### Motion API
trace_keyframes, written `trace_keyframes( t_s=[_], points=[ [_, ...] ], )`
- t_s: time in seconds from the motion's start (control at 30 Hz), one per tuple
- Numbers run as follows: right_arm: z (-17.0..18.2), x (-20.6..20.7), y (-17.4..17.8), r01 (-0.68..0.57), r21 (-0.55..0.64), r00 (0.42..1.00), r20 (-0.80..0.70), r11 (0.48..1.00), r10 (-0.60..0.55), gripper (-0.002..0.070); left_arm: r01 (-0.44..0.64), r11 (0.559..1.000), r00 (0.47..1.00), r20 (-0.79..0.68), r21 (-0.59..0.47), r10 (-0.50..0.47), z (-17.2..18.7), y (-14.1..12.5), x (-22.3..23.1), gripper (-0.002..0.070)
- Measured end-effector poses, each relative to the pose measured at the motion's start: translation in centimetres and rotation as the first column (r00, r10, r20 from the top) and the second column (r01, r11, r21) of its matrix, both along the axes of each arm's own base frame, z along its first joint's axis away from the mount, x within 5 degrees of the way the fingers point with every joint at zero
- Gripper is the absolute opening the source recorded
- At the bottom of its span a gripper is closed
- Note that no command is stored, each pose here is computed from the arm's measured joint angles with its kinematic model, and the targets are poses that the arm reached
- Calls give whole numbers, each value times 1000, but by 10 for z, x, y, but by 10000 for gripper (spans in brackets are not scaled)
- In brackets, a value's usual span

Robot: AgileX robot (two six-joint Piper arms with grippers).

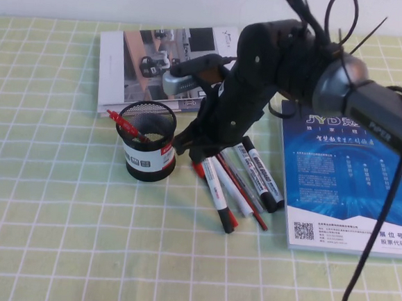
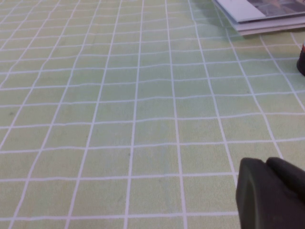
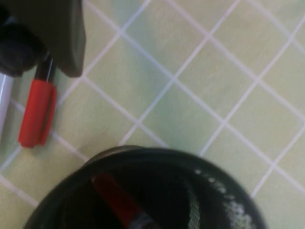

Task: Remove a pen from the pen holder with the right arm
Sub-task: 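Take a marker out of the pen holder and lay it on the table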

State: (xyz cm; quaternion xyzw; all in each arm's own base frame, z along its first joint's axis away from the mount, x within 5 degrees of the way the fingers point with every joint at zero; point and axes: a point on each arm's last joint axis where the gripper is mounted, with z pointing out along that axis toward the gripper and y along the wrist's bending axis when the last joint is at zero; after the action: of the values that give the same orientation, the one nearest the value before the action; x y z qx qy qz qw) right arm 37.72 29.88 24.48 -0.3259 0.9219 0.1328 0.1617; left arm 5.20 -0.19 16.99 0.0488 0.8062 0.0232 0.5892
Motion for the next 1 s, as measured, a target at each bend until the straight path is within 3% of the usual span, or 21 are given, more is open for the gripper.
trace_keyframes(
  t_s=[0.43, 1.0],
  points=[
    [-32, 11, 10, 10, 18, 1000, -8, 1000, -10, 111, 0, 1000, 1000, 0, 0, 0, 0, 0, 0, -5],
    [-35, 13, 13, 20, 46, 1000, -4, 999, -19, 147, 0, 1000, 1000, 0, 0, 0, 0, 0, 0, -5]
  ],
)
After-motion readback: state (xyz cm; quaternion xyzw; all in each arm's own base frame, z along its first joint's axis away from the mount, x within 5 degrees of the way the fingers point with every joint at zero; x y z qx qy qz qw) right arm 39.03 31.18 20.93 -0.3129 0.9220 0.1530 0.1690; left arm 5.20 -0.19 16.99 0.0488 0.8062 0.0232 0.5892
